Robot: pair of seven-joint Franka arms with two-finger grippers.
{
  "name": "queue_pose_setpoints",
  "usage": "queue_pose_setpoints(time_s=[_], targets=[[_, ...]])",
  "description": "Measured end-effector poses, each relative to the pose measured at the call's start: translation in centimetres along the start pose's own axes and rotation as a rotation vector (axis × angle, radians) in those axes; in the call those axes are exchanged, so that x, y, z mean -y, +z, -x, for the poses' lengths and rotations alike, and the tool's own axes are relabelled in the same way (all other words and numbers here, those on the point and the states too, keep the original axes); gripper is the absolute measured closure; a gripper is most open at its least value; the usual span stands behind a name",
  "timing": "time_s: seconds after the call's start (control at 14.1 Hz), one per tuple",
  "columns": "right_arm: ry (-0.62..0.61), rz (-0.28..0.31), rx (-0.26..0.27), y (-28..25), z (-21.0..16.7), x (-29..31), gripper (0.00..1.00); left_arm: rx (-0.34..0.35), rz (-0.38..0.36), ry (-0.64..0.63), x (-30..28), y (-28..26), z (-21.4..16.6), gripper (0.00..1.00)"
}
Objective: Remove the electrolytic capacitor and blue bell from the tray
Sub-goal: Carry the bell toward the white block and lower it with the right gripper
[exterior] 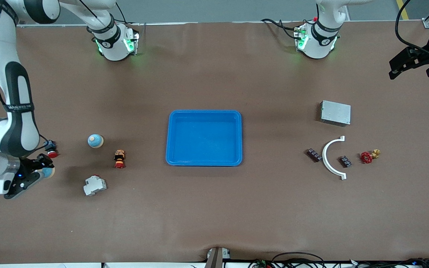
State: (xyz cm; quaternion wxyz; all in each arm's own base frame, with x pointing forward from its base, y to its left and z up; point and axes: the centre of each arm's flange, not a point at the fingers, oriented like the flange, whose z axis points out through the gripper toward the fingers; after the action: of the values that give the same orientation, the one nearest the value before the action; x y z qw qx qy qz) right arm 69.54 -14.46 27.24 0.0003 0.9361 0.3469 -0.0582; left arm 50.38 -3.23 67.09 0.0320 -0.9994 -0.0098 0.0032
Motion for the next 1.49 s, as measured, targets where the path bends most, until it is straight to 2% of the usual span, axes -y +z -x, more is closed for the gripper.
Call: queue_pose_setpoints(time_s=[0.43, 0.78, 1.49], targets=[[-0.033, 0.021, -0.021, 2.7, -2.2, 0.8, 0.35, -0.007, -0.001, -0.001, 0.0, -0.6, 0.5, 0.00], [-0.039, 0.036, -0.026, 5.7, -2.5, 0.3, 0.35, -0.006, -0.001, 0.000, 0.0, -0.5, 0.5, 0.00], [-0.045, 0.050, -0.032, 7.8, -2.8, 0.2, 0.35, -0.004, -0.004, 0.024, -1.4, -0.5, 0.6, 0.00]])
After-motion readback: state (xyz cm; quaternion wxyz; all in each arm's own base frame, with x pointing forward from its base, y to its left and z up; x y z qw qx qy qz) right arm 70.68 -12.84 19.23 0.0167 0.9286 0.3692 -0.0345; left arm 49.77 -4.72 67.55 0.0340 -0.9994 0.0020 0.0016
